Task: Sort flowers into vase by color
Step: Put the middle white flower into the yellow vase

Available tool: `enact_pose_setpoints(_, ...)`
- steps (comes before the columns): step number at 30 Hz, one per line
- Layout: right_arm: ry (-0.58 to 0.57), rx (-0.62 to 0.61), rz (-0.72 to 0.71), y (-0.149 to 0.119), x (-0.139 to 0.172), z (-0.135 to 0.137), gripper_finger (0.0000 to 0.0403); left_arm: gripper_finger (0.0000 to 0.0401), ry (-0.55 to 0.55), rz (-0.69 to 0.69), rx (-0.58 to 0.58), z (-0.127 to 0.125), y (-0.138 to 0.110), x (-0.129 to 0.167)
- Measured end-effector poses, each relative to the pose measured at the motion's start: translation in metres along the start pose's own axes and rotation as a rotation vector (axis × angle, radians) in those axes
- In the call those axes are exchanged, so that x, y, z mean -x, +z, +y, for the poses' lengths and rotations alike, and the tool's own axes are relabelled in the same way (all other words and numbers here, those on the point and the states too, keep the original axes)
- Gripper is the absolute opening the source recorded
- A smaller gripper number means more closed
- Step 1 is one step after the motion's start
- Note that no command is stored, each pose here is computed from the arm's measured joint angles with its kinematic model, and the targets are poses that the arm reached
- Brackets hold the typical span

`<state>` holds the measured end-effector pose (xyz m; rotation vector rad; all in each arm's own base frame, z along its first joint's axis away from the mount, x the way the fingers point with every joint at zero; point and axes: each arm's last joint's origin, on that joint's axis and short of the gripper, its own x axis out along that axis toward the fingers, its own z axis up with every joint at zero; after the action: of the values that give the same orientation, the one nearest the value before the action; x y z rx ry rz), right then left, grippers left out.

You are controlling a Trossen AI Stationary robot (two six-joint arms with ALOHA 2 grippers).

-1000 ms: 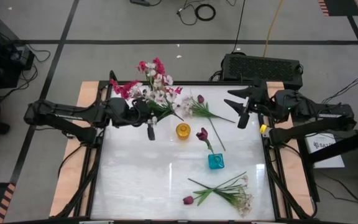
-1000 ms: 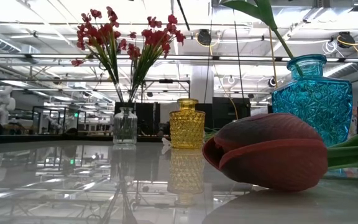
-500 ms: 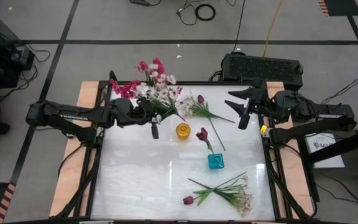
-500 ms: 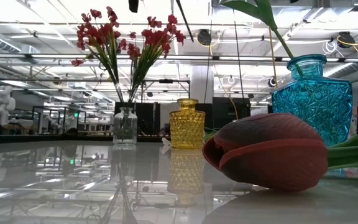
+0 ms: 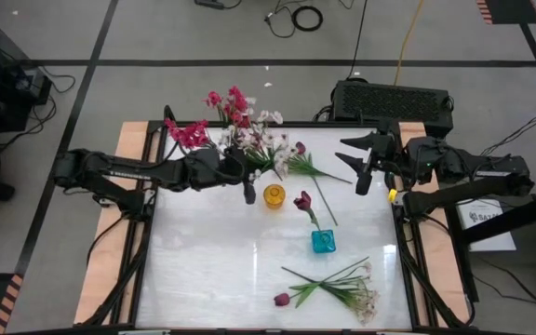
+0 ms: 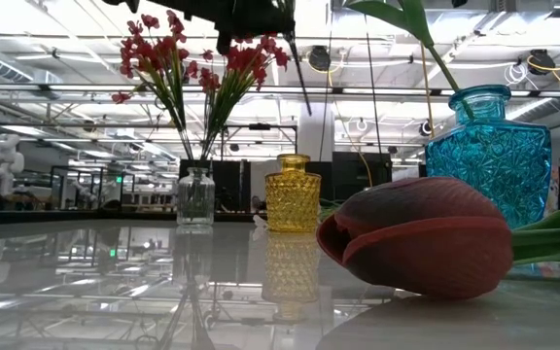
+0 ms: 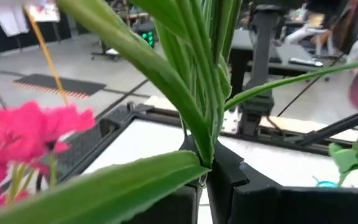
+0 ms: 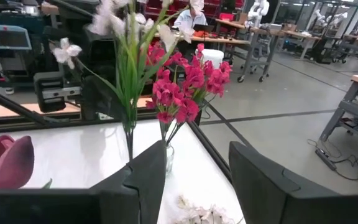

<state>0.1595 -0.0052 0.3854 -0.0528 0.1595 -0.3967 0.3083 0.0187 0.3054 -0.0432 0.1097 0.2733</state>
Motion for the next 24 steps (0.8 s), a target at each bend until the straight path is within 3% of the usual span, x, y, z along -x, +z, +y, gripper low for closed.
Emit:
enact_pose_setpoints(10, 0.0, 0.002, 0.003, 0.0, 0.0, 0.0, 0.0166, 0.0011, 0.013, 0.114, 0.047, -0.001, -0.011, 0.001)
enact_pose_setpoints(24, 0.0, 0.0, 0.003, 0.0, 0.0, 0.0, 0.0166, 0.0011, -0.029, 0.153, 0.039, -0.016, -0.02, -0.001)
